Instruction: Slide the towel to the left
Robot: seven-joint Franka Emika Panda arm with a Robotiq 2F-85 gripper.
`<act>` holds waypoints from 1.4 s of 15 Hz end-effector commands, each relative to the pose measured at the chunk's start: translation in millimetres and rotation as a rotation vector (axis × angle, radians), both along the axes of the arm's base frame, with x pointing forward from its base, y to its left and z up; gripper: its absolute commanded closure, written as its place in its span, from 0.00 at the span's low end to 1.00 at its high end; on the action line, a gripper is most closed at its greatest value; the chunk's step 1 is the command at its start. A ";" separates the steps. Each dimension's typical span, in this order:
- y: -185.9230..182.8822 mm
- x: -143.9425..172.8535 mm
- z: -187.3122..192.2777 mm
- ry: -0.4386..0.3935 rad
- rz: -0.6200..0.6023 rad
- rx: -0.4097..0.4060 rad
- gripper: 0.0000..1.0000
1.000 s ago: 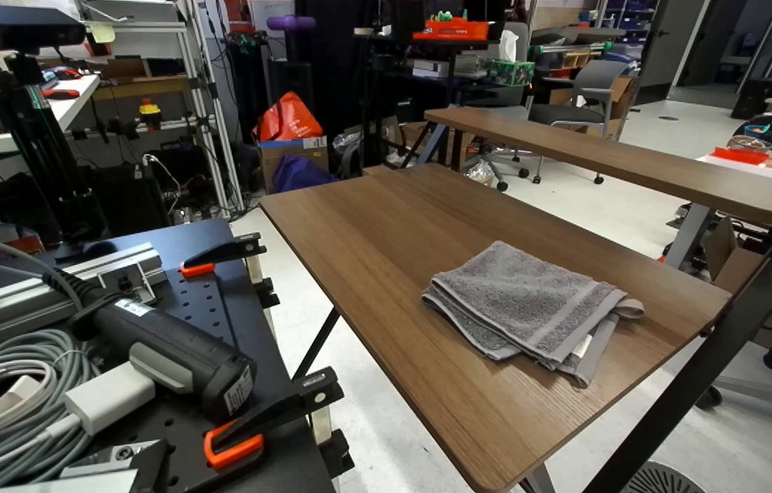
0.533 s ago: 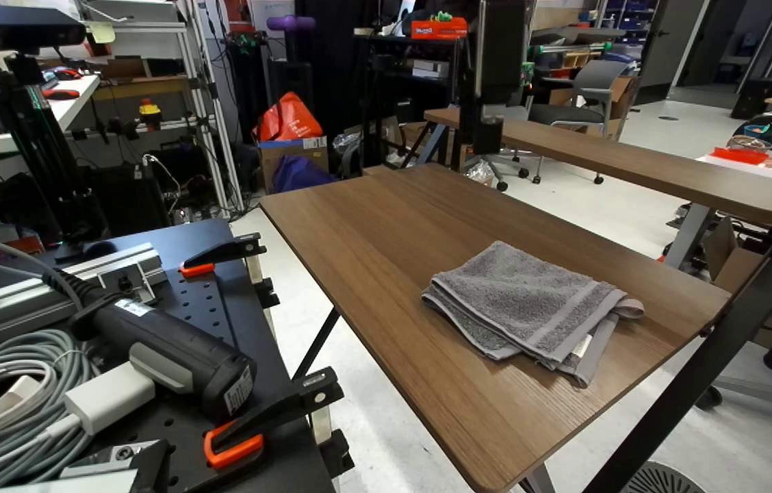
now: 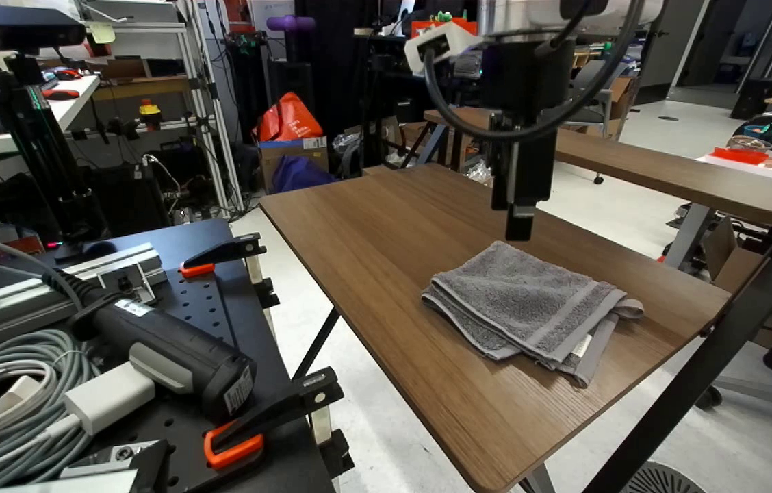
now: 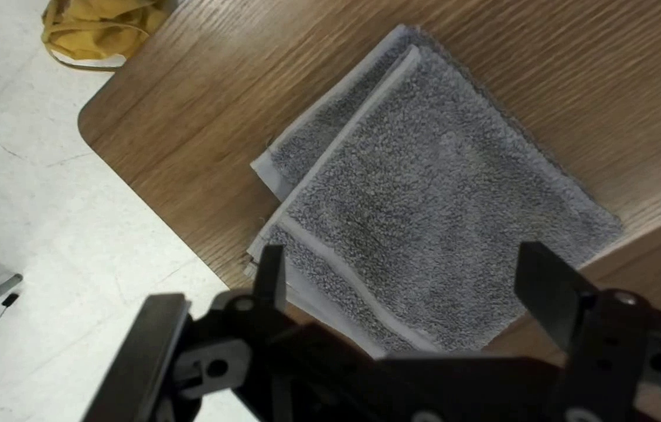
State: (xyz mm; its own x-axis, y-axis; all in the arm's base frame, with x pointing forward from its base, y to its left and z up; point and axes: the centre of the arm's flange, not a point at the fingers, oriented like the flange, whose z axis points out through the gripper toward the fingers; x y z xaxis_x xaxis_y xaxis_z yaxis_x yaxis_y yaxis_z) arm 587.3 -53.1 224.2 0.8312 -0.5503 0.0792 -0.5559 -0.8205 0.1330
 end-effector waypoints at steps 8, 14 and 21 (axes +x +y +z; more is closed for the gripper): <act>-32.5 26.8 -66.7 -0.024 -0.148 0.081 0.00; -27.4 22.7 -105.1 0.009 -0.179 0.076 0.00; 21.8 -1.9 -135.6 0.038 -0.084 0.051 0.00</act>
State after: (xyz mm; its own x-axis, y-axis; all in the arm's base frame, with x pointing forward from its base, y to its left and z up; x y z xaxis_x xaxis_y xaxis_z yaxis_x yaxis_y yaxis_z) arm 598.5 -58.5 103.6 0.7579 -0.6524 0.0081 -0.6489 -0.7524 0.1129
